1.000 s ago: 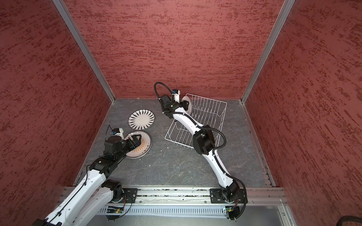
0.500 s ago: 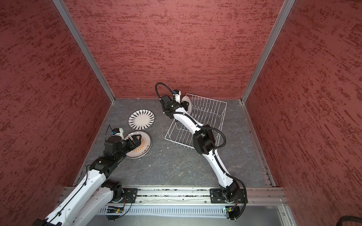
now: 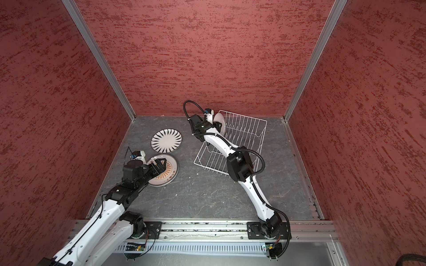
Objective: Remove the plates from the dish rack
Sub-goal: 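Lower the right gripper around the rim of the white bowl in the rack, then close the right gripper on the rim of the green-rimmed plate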
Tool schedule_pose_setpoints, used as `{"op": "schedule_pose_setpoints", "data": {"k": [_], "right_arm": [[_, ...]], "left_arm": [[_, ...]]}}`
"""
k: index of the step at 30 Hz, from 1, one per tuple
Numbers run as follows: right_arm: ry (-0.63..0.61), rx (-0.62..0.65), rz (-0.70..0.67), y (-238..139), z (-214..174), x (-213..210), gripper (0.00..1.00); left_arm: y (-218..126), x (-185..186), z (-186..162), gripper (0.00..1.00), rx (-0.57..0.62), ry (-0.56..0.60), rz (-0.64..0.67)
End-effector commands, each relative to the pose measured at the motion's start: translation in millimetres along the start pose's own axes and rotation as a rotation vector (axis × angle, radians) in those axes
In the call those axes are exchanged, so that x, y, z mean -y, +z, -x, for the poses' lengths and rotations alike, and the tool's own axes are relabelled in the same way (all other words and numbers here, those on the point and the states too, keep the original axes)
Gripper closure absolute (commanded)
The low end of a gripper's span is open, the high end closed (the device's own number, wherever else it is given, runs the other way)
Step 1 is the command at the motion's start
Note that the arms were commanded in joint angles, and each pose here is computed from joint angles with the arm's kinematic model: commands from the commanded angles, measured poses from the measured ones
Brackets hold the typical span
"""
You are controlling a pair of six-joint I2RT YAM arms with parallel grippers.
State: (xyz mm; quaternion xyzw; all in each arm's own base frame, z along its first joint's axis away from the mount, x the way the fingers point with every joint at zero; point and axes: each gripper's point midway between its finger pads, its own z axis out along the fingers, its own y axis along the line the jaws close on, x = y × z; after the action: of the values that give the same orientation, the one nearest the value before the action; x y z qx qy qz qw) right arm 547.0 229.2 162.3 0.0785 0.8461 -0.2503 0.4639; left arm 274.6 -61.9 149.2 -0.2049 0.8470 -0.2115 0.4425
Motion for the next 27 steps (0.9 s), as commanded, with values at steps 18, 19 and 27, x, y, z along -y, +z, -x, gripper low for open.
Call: {"op": "schedule_pose_setpoints", "data": {"k": [18, 19, 27], "right_arm": [[0.056, 0.023, -0.081, 12, -9, 11, 0.61], [0.064, 0.015, -0.071, 13, -10, 10, 0.61], [0.113, -0.015, 0.000, 19, -12, 7, 0.63]], "left_arm": [[0, 7, 2, 0.00, -0.007, 0.021, -0.022], [0, 7, 2, 0.00, -0.009, 0.023, -0.022], [-2, 4, 0, 0.01, -0.007, 0.036, -0.013]]}}
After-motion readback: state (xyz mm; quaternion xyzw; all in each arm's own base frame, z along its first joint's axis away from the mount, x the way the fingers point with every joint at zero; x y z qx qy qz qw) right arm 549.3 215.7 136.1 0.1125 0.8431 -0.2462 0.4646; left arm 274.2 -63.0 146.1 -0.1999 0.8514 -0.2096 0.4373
